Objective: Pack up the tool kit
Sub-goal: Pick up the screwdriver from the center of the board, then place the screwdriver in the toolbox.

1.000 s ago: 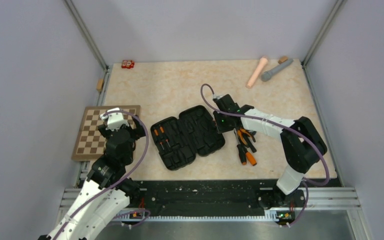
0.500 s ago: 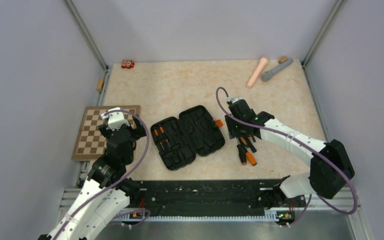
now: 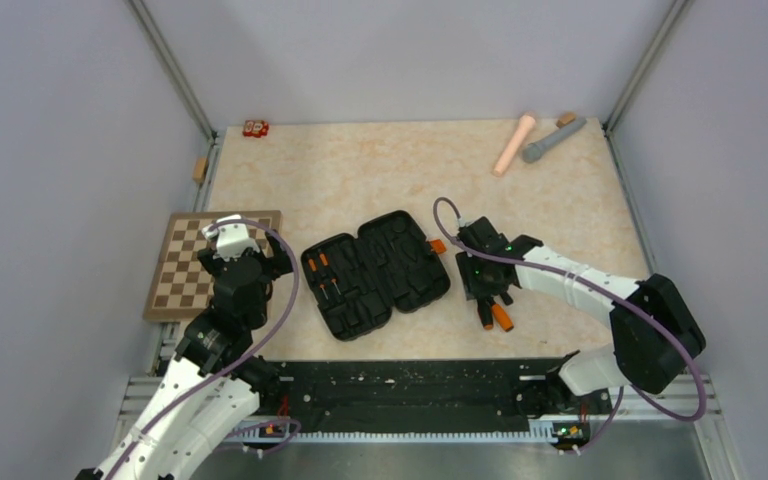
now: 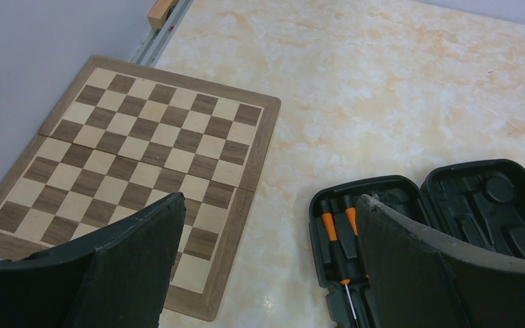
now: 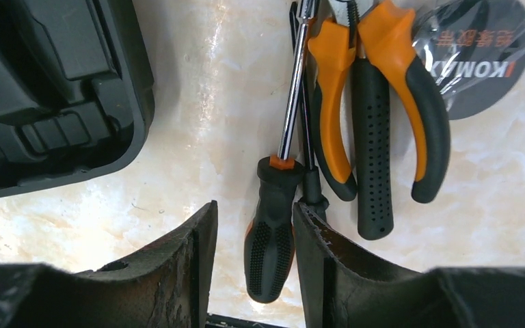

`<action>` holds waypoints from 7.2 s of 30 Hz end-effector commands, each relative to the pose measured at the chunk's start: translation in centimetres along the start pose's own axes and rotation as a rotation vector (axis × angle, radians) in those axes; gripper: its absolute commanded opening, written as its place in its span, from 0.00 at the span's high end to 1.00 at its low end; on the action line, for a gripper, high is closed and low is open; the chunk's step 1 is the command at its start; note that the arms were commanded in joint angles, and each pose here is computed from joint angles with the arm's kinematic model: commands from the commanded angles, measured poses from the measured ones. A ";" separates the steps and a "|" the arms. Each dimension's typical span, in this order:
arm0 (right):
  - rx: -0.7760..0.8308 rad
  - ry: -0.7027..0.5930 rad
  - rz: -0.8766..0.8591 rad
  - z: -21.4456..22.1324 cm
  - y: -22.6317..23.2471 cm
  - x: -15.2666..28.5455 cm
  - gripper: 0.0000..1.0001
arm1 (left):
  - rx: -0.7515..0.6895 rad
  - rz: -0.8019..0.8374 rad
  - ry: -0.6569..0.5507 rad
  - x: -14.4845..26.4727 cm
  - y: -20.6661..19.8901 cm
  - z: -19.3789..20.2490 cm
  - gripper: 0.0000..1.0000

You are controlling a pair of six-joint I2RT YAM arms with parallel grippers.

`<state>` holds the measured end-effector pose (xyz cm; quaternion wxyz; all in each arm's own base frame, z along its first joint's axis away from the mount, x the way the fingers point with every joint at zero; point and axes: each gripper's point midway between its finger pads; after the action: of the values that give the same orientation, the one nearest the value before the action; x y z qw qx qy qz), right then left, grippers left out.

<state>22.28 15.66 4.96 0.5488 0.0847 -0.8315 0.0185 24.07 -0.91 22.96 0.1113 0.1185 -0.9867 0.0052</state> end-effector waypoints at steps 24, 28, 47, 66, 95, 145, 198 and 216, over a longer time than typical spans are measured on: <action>0.019 0.019 -0.099 0.2 2.6 -1.4 0.70 | -0.011 -0.002 -0.003 -0.2 0.0 -0.1 0.02; 0.016 0.035 -0.079 0.5 2.3 -2.3 0.72 | -0.014 -0.002 0.000 -0.2 0.0 0.0 0.02; -0.003 -0.098 -0.052 -3.4 1.7 2.4 0.59 | -0.019 0.002 0.004 -0.3 -0.2 0.1 0.02; -0.029 0.021 -0.057 -0.1 1.4 -2.1 0.57 | -0.027 0.000 0.013 -0.5 -0.3 0.3 0.02; -0.017 -0.025 -0.096 -0.9 2.0 -1.9 0.97 | -0.031 0.002 0.015 -0.5 -0.3 0.4 0.02; 0.358 -0.254 -0.600 -8.8 25.0 4.0 1.00 | -0.014 -0.046 0.005 -0.6 0.7 0.1 0.02; 1.303 -0.702 -0.584 -7.7 19.7 13.5 1.00 | 0.278 0.638 0.181 6.4 -11.2 -6.7 0.02; 1.564 -0.847 -0.483 -6.7 19.4 15.0 1.00 | 0.334 1.181 0.608 11.3 -20.7 -4.1 0.16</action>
<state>18.88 32.65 20.61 0.0263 0.6140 -0.6754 0.4076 20.33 -21.53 27.30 0.3376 -0.3594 -0.8382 0.2331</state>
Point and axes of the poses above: each gripper's point midway between its finger pads, its own x axis back along the fingers, its own y axis along the line the jaws close on, z = x × y, and after that the axes turned 6 degrees about -x, right-handed
